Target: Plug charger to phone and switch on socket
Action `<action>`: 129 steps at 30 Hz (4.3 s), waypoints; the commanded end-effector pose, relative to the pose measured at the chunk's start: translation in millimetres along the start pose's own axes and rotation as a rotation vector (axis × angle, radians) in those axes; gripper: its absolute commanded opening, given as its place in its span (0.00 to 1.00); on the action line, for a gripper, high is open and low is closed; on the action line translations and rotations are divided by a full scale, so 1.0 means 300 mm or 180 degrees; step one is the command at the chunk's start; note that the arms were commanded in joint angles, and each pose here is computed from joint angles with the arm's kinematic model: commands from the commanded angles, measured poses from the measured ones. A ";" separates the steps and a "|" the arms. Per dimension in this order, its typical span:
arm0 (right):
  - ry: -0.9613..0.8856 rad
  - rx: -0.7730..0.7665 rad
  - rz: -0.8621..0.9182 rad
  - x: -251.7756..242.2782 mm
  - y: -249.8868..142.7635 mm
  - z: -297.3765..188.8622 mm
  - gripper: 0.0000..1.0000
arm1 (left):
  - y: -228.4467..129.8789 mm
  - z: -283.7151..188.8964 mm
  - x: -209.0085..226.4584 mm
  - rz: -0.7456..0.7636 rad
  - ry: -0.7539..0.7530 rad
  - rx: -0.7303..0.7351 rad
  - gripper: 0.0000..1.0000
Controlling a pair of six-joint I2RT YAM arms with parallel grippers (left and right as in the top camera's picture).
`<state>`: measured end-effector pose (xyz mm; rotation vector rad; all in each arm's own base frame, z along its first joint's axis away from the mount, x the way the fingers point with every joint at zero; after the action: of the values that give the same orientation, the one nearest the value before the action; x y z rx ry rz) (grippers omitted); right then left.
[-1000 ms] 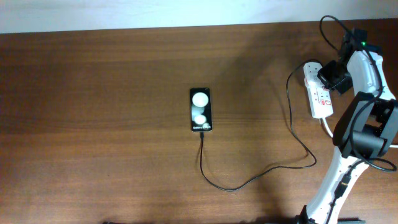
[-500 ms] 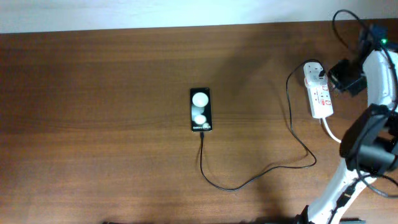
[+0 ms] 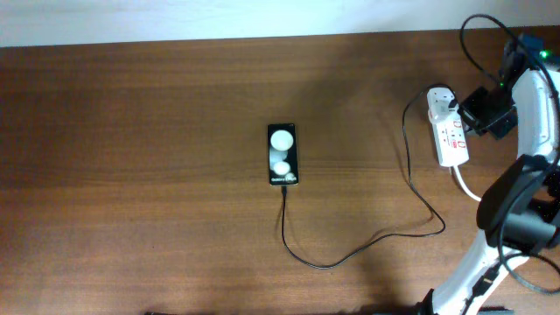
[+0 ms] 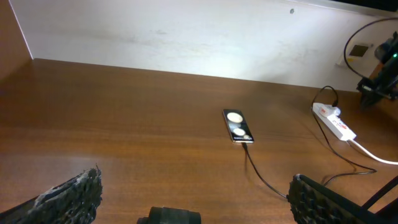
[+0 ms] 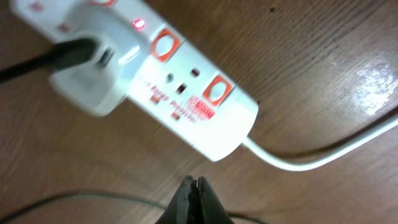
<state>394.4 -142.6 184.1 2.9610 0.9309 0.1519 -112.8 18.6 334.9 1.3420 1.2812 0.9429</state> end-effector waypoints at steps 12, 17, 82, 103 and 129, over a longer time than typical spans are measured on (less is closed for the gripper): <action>0.1215 -0.1400 -0.0785 -0.224 -0.617 -0.863 0.04 | -0.009 -0.008 -0.025 -0.0004 0.0142 -0.0056 0.99; 0.2331 -0.2427 -0.0837 -0.324 -0.747 -1.119 0.04 | -0.011 -0.007 -0.047 -0.0037 0.0321 -0.0074 0.99; 0.3929 -0.5124 -0.1907 -0.769 -1.238 -1.450 0.11 | -0.379 1.049 0.040 0.0201 -0.0217 -0.0268 0.99; 0.4542 -0.6674 -0.1259 -1.292 -1.650 -1.280 0.47 | -0.379 1.049 0.040 0.0201 -0.0217 -0.0269 0.99; 0.3319 -0.4778 -0.2102 -0.379 -0.864 -0.465 0.99 | -0.379 1.049 0.040 0.0201 -0.0217 -0.0268 0.99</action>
<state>126.2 6.2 323.9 0.9872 0.9624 1.5535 172.5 -24.3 166.2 1.3316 1.1521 0.9690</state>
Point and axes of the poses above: each gripper's point midway between its finger pads, its own z axis out along the fingers, its own x axis along the line the jaws close on, y = z × x, the point moved 7 cm from there along -z, back along the fingers, and after that the axes turned 4 degrees about z, right-handed, at the moved point
